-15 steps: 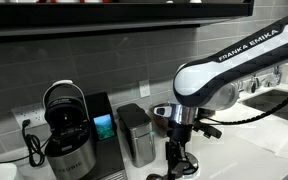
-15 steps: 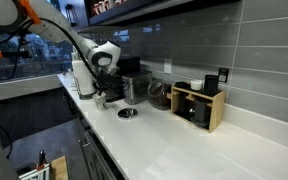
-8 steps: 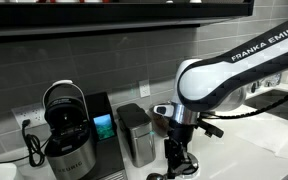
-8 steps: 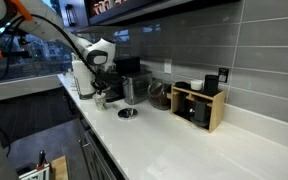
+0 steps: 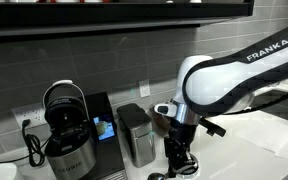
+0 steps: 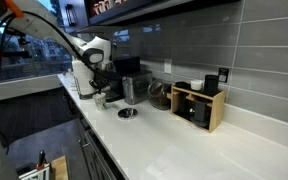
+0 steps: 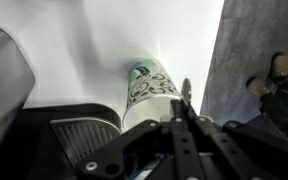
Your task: Use the spoon to put some contents of the jar in the cup
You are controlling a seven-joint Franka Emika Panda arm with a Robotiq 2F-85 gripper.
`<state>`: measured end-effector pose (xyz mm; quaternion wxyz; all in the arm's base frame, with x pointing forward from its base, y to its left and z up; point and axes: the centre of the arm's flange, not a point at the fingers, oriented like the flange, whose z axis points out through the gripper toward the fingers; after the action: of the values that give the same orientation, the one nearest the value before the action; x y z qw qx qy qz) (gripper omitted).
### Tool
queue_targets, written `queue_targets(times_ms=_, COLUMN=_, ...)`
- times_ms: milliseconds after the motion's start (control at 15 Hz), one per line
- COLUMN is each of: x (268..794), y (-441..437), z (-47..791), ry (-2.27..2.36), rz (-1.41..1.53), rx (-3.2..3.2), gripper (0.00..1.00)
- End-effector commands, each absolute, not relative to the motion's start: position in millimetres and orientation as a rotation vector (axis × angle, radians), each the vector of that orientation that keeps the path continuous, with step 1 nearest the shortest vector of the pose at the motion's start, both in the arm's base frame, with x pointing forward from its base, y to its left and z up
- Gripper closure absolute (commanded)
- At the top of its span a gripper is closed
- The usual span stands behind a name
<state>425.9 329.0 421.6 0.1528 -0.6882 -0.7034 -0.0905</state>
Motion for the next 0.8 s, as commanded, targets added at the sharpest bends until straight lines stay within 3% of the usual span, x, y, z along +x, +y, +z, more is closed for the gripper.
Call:
queue_targets(times_ms=0, x=414.6, y=326.5, z=417.8, ry=-2.080, rz=-0.292, rx=-2.001, gripper=0.99)
queue_targets(times_ms=733, x=405.7, y=322.1, z=419.5, ry=-2.155, rz=-0.400, rx=-2.032, gripper=0.99)
